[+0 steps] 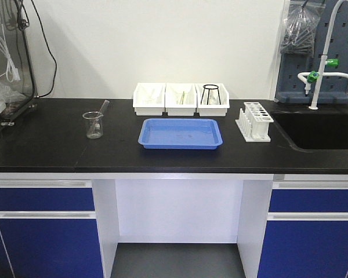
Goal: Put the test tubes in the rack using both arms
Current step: 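Drive the base forward toward the bench with the white bins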
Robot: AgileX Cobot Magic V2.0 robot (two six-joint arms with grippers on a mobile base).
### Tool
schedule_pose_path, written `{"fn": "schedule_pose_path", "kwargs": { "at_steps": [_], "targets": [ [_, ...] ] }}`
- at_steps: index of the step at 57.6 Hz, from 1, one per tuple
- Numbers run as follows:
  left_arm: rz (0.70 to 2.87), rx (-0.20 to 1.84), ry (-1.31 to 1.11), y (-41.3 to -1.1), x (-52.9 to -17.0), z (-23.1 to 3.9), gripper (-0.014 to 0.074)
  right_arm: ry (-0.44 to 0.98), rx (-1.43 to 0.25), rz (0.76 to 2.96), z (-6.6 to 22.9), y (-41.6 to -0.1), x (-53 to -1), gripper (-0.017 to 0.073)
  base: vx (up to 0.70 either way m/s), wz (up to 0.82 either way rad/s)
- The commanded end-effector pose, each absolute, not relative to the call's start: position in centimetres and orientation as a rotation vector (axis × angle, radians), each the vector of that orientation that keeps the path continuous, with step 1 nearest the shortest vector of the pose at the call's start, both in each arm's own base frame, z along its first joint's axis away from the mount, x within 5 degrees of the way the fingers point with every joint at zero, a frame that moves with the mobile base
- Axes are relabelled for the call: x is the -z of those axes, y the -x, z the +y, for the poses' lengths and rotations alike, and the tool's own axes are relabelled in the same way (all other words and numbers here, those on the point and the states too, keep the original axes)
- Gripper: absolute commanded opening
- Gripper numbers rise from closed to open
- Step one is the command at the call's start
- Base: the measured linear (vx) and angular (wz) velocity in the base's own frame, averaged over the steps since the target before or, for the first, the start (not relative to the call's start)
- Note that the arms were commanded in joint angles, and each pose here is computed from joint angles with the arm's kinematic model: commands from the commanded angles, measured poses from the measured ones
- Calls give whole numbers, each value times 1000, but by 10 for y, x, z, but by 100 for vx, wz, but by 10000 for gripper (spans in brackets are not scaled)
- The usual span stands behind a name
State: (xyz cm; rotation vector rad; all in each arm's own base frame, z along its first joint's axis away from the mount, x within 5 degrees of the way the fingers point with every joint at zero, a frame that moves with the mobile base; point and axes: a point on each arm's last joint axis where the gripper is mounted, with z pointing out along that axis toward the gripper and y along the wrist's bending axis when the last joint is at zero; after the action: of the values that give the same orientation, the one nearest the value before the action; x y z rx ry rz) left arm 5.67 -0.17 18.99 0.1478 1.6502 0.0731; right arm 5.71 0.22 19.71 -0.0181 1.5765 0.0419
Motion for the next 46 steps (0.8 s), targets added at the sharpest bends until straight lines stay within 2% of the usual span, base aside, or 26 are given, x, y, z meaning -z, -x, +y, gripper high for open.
{"fn": "schedule_pose_path", "kwargs": {
  "at_steps": [1, 46],
  "targets": [
    [1586, -60, -141, -57, -188, -3, -20, 19, -31, 1498, 2, -56, -201, -7, 0, 0],
    [1586, -60, -141, -57, -188, -3, -20, 19, -31, 1499, 2, -56, -201, -7, 0, -1]
  ]
}}
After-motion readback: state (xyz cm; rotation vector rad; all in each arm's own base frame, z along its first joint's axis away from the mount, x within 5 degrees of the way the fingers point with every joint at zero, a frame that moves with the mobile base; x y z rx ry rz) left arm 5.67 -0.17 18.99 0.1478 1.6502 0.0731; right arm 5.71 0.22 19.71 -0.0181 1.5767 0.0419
